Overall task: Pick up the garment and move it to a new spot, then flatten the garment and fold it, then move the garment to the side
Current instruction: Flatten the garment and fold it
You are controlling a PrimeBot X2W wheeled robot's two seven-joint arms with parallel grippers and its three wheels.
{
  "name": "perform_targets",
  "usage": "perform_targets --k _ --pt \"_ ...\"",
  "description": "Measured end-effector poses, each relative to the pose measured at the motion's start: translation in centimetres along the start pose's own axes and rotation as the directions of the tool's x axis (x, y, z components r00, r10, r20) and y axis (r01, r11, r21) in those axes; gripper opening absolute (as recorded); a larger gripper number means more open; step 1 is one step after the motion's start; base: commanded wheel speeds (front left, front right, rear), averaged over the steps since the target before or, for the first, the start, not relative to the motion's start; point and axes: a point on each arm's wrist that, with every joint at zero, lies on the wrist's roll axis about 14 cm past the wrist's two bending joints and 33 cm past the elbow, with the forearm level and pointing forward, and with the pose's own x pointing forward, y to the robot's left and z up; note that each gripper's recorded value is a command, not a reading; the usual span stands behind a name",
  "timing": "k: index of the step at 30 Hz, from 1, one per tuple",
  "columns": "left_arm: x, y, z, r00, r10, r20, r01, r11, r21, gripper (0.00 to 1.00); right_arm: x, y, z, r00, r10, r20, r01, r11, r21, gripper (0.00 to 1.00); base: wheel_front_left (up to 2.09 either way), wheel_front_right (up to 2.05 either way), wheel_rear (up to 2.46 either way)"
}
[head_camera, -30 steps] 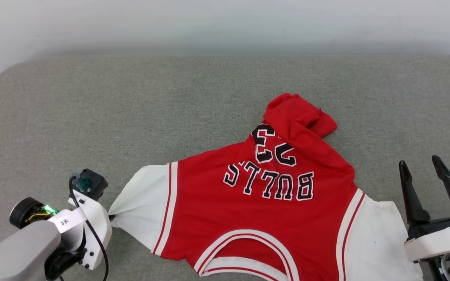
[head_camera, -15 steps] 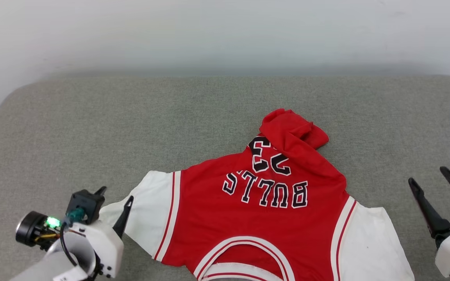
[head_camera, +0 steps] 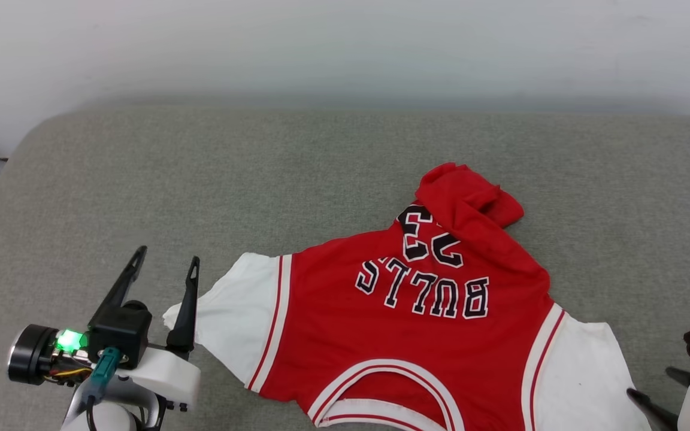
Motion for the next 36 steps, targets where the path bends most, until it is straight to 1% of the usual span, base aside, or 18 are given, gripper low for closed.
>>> perform_targets --k 3,5,7,10,13,14,16,20,21,22,25,28,31,34,36 --pt "-0.3 0.6 0.7 0.998 0.04 0.039 -0.04 0.999 0.007 1.0 0.8 0.6 -1.5 0.997 0.026 -0.079 -0.026 1.0 0.007 1.0 0.0 0.0 0.0" --pt "-0.7 0.7 0.6 0.998 0.052 0.041 -0.052 0.999 0.005 1.0 1.4 0.8 -2.5 0.992 0.038 -0.116 -0.036 0.999 0.016 1.0 0.0 0.0 0.0" --pt "-1.0 0.9 0.1 0.998 0.059 0.033 -0.06 0.998 0.004 1.0 1.9 1.0 -3.5 0.987 0.041 -0.156 -0.041 0.999 0.003 1.0 0.0 0.0 0.0" --pt "-1.1 1.1 -0.2 0.997 0.07 0.031 -0.07 0.998 0.0 1.0 2.9 1.4 -4.8 0.979 0.058 -0.194 -0.053 0.998 0.031 1.0 0.0 0.0 0.0" --pt "-1.0 1.4 -0.5 0.997 0.074 0.029 -0.074 0.997 0.004 1.0 3.5 1.1 -6.3 0.97 0.045 -0.239 -0.042 0.999 0.02 1.0 0.0 0.0 0.0" --pt "-0.8 1.5 -1.0 0.997 0.077 0.021 -0.077 0.997 0.009 1.0 4.1 1.5 -8.1 0.959 0.059 -0.276 -0.048 0.998 0.046 1.0 0.0 0.0 0.0" --pt "-0.7 1.6 -1.1 0.997 0.078 0.02 -0.078 0.997 0.013 1.0 4.5 1.9 -8.8 0.957 0.067 -0.283 -0.055 0.997 0.051 1.0 0.0 0.0 0.0" --pt "-0.5 1.6 -1.6 0.997 0.074 0.012 -0.074 0.997 0.012 1.0 5.1 2.3 -9.0 0.967 0.081 -0.242 -0.06 0.994 0.094 1.0 0.0 0.0 0.0" --pt "-0.5 1.6 -1.7 0.997 0.074 0.01 -0.074 0.997 0.011 1.0 5.2 2.4 -9.0 0.969 0.082 -0.232 -0.06 0.993 0.102 0.35 0.0 0.0 0.0" --pt "-0.4 1.7 -1.6 0.997 0.076 0.012 -0.076 0.997 0.011 1.0 5.3 2.4 -8.9 0.972 0.083 -0.219 -0.06 0.992 0.106 0.0 0.0 0.0 0.0" --pt "-0.3 1.7 -1.6 0.997 0.073 0.017 -0.073 0.997 0.014 1.0 5.5 2.6 -8.4 0.981 0.085 -0.174 -0.065 0.991 0.117 0.0 0.0 0.0 0.0" --pt "-0.4 1.7 -1.6 0.997 0.07 0.018 -0.07 0.997 0.014 1.0 5.7 2.7 -7.0 0.991 0.082 -0.102 -0.069 0.99 0.123 0.0 0.0 0.0 0.0" --pt "-0.3 1.8 -1.3 0.997 0.065 0.029 -0.065 0.998 0.009 1.0 5.4 1.8 -5.7 0.998 0.054 -0.038 -0.049 0.991 0.128 0.0 0.0 0.0 0.0" --pt "-0.2 2.0 -0.9 0.998 0.053 0.042 -0.054 0.998 0.015 1.0 4.7 -0.5 -3.5 0.999 -0.008 0.041 0.003 0.992 0.125 0.0 0.0 0.0 0.0" --pt "0.1 2.3 -0.1 0.997 0.04 0.065 -0.043 0.998 0.038 1.0 4.0 -2.0 -2.4 0.996 -0.048 0.079 0.038 0.991 0.128 0.0 0.0 0.0 0.0"
